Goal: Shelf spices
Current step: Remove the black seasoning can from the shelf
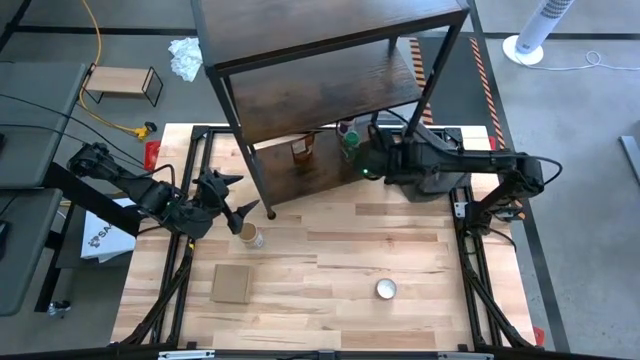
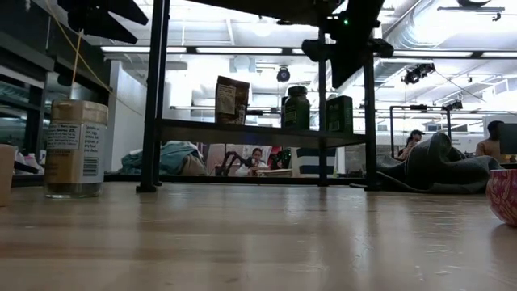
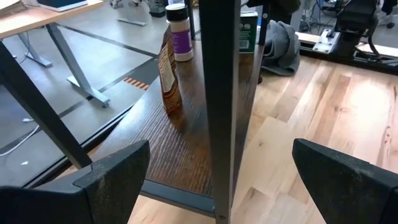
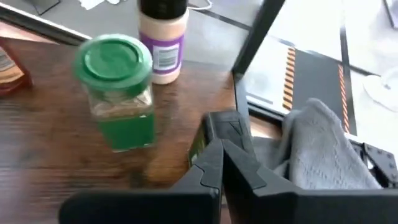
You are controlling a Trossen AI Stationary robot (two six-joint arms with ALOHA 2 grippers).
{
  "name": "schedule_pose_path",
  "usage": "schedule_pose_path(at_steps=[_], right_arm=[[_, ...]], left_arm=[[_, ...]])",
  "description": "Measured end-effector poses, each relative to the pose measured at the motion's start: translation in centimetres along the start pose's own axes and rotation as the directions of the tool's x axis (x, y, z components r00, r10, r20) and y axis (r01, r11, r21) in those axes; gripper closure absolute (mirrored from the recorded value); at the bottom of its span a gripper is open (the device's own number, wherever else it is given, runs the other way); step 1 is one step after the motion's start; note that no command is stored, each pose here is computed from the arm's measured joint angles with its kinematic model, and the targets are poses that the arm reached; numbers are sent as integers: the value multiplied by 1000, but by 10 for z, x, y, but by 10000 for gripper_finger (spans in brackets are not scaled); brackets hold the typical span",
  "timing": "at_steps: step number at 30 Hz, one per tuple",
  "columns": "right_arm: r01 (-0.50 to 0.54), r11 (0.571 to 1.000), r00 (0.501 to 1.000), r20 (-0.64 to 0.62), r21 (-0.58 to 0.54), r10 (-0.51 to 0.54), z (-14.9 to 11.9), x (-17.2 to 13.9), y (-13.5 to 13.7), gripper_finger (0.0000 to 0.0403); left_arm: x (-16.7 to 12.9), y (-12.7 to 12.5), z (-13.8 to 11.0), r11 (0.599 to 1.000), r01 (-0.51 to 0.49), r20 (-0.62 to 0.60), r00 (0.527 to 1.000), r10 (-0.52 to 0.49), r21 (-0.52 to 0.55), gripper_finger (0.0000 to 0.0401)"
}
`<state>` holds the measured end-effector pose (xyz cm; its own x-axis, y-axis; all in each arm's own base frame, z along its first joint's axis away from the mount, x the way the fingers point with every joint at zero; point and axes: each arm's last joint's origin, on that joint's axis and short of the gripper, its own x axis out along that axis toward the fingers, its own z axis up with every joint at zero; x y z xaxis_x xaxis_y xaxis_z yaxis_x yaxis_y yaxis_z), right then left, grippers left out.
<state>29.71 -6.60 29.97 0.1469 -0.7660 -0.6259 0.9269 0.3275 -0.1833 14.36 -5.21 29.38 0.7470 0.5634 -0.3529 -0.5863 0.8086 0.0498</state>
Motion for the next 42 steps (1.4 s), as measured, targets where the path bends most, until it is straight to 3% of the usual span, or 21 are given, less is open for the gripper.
schedule_pose_path(at_steps=[7,13,18,22,24,27,28,29,32,35,38,42], right_arm=[[43,997,999,16,-69,-41,10,4,-7,403],[4,998,999,-42,-69,-7,2,6,-5,403],[-72,992,995,-80,-107,63,-6,-4,3,403],[-174,962,969,-208,-208,130,-23,-19,9,403],[-169,957,958,-268,-235,104,-36,-30,7,403],[4,971,940,-331,-240,-86,-55,-46,-10,403],[87,972,934,-322,-217,-156,-59,-52,-17,403],[116,980,943,-293,-161,-160,-61,-55,-20,403],[103,993,972,-216,51,-90,-65,-59,-35,403],[205,950,973,-159,237,-170,-67,-56,-63,403],[176,904,984,-83,390,-156,-67,-59,-90,403],[124,870,986,41,478,-163,-64,-65,-121,403]], left_arm=[[0,0,0,1000,-1,2,1000,1,-2,11],[0,0,1,1000,-1,7,1000,1,-11,11],[0,0,1,999,-1,8,1000,1,-40,11],[0,0,1,999,0,7,1000,1,-39,11],[0,0,1,999,0,7,1000,1,-47,11],[0,0,1,998,-1,8,1000,2,-65,11],[0,0,1,998,-1,8,1000,1,-65,11],[0,0,1,998,-1,8,1000,1,-65,11],[0,0,1,998,-2,9,1000,3,-66,11],[1,0,1,997,-7,9,1000,8,-73,11],[2,0,2,996,8,0,1000,-8,-88,11],[2,0,2,995,11,-4,1000,-11,-96,11]])
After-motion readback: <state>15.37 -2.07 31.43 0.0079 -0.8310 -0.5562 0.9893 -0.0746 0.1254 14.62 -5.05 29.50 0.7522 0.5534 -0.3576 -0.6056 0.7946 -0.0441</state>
